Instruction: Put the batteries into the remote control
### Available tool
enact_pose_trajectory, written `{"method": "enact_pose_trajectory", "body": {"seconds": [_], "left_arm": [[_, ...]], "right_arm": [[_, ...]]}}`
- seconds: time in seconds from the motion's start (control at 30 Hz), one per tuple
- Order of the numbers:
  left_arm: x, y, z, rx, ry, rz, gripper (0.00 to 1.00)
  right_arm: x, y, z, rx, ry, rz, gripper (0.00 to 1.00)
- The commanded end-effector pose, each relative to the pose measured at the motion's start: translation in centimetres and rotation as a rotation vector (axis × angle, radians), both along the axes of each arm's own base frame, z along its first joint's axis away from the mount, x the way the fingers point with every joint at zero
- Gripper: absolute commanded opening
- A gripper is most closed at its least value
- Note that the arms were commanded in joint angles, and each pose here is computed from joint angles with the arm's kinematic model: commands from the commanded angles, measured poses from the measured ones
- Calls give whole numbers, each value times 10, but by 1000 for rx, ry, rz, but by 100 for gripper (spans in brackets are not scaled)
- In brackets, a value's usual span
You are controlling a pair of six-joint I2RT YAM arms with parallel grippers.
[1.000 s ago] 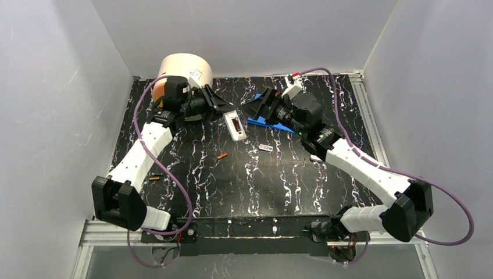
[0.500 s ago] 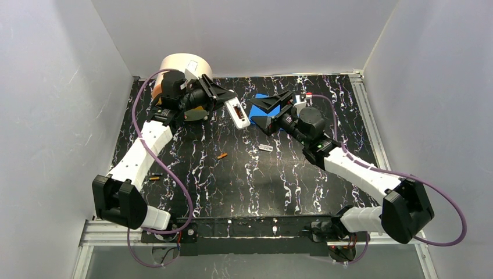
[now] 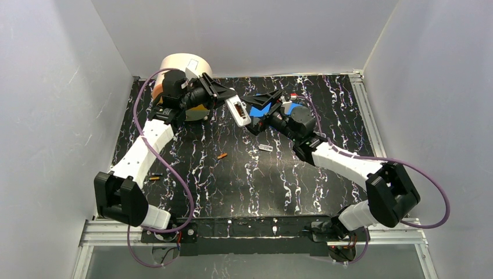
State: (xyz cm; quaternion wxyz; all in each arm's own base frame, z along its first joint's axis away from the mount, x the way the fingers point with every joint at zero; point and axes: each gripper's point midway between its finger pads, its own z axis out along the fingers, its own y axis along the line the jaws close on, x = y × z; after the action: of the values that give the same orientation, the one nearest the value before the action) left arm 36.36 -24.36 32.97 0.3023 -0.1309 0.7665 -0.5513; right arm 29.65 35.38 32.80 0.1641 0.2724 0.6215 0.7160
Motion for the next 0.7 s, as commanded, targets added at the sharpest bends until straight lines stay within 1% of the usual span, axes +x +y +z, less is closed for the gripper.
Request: {"method": "enact_pose_trajectory", "body": {"seconds": [0.0,0.07,0.1,0.17,0.3,0.43,0.5,0.67], "left_arm": [[-7,-5,21,-21,-68,-45,0],[-8,-6,22,-17,-79,-59,0],[-8,-6,22,-15,-80,-64,0],[-10,-7,22,-13,-86,-78,0],[-17,-10,21,-4,-107,-128,0],[-22,-11,19,6,-119,-163,0],[-22,-11,17,11,-117,-162,0],[-19,-10,17,8,-116,-146,0]], "right_arm": [[-7,5,40,105,-71,46,93],[-6,5,40,111,-73,48,89],[-5,7,38,110,-73,51,84],[-5,10,36,106,-67,65,81],[-4,10,35,141,-50,70,80],[-2,11,35,166,-44,73,82],[-2,12,34,175,-33,80,81],[-4,15,34,186,-39,105,64]]}}
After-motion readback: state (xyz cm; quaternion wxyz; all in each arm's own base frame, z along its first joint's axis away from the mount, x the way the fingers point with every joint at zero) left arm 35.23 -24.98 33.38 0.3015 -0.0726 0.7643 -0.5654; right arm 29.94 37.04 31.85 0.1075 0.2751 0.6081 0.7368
